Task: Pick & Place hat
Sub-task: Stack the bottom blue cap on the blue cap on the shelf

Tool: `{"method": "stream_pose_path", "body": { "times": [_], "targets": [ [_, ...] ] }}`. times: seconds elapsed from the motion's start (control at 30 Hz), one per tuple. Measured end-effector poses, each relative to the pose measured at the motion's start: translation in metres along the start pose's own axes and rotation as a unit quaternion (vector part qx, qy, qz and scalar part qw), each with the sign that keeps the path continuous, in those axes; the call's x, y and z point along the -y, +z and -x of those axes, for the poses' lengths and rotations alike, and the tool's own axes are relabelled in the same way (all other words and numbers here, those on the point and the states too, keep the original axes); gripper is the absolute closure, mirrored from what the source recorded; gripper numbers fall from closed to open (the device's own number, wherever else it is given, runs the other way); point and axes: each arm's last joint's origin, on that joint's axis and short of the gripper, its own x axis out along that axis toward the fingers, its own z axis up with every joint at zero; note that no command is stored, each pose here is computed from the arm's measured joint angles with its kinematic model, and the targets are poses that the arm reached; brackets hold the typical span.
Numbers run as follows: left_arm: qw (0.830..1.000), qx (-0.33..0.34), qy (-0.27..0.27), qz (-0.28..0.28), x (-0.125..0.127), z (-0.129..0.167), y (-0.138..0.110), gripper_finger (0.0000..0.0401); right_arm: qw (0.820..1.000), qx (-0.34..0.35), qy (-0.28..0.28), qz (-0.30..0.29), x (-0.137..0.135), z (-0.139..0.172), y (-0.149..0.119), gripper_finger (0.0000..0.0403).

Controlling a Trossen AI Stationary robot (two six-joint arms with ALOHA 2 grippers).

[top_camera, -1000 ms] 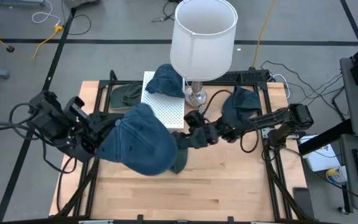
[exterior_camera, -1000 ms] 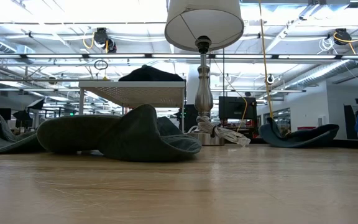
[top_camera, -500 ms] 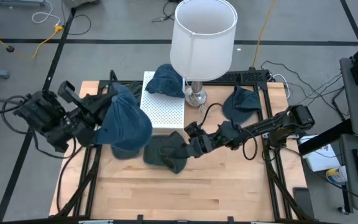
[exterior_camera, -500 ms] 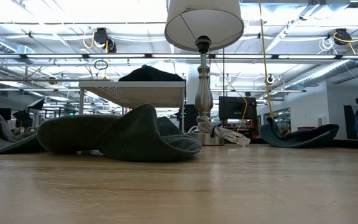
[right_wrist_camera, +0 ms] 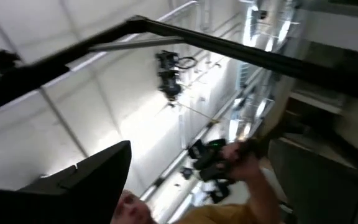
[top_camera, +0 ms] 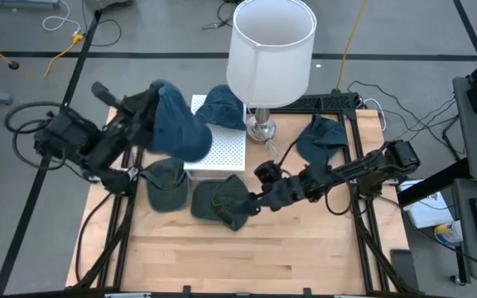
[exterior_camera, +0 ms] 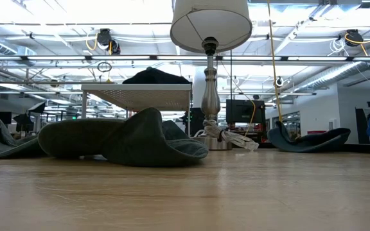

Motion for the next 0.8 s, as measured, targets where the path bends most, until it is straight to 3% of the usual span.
{"method": "stream_pose_path", "body": {
  "times": [0.13, 0.37, 0.6, 0.8],
  "targets": [
    [0.997, -0.031, -0.006, -0.073, 0.010, -0.015, -0.008, 0.0400, 0.999, -0.002, 0.041, -0.029, -0.008, 0.000, 0.000, 0.0028],
    [0.984, -0.127, -0.006, -0.121, 0.026, -0.050, -0.032, 0.0400, 0.995, -0.022, 0.078, -0.050, -0.016, 0.002, 0.003, 0.0028],
    [0.963, -0.239, 0.018, -0.121, 0.032, -0.083, -0.068, 0.0400, 0.996, -0.015, 0.079, -0.040, -0.020, 0.003, 0.008, 0.0028],
    [0.950, -0.295, 0.032, -0.100, 0.041, -0.105, -0.096, 0.0401, 0.997, -0.010, 0.078, -0.025, -0.020, 0.004, 0.011, 0.0028]
  ]
}}
